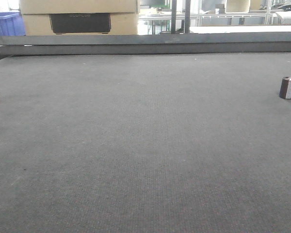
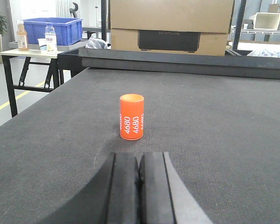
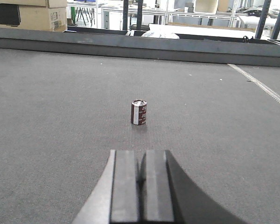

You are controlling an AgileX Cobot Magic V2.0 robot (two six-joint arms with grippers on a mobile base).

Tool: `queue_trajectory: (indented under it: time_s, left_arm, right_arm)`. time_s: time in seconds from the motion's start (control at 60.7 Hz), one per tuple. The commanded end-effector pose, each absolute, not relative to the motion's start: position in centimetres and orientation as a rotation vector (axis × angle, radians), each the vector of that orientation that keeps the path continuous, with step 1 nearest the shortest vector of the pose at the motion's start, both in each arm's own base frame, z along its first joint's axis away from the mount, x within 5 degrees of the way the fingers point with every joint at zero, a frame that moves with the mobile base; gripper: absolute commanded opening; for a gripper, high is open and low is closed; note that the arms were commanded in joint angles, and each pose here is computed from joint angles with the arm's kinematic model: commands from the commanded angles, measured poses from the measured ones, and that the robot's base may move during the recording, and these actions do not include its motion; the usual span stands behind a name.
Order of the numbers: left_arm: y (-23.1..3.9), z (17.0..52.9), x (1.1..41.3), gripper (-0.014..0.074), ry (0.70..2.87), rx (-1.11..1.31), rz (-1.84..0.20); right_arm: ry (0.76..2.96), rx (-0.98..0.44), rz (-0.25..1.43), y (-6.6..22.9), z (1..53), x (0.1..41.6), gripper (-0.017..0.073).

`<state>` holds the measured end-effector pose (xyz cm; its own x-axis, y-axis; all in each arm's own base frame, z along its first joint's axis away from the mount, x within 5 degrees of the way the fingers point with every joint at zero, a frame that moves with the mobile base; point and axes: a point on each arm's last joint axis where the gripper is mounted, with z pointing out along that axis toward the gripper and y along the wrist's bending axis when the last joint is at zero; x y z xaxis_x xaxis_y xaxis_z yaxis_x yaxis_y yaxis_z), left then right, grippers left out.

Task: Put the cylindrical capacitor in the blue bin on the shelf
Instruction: 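Reach the right gripper down toward the dark brown capacitor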

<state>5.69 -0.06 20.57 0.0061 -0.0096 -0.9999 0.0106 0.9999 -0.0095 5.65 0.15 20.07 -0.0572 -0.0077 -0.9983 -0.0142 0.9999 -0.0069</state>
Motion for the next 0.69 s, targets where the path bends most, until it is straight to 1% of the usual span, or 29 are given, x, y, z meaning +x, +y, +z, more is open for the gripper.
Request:
queue_trajectory:
  time_s: [0.0,0.461,0.675]
  left_arm:
    - [-0.04,20.76,5.65,-0.0111,1.545,-0.004,-0.015]
    - [-0.04,21.03,5.63,-0.0111,1.516,-0.004,-0.016]
    - [-0.04,21.5,5.6,-0.0111,1.463,-0.003,-0.016]
  right_arm:
    - [1.609,-0.014,-0.004,0.1,20.18,5.64,-0.0142]
    - [1.609,-0.014,-0.004,0.1,20.18,5.64,-0.0142]
    - [1.52,-0.004,-0.014,-0.01,20.99,5.64,-0.0142]
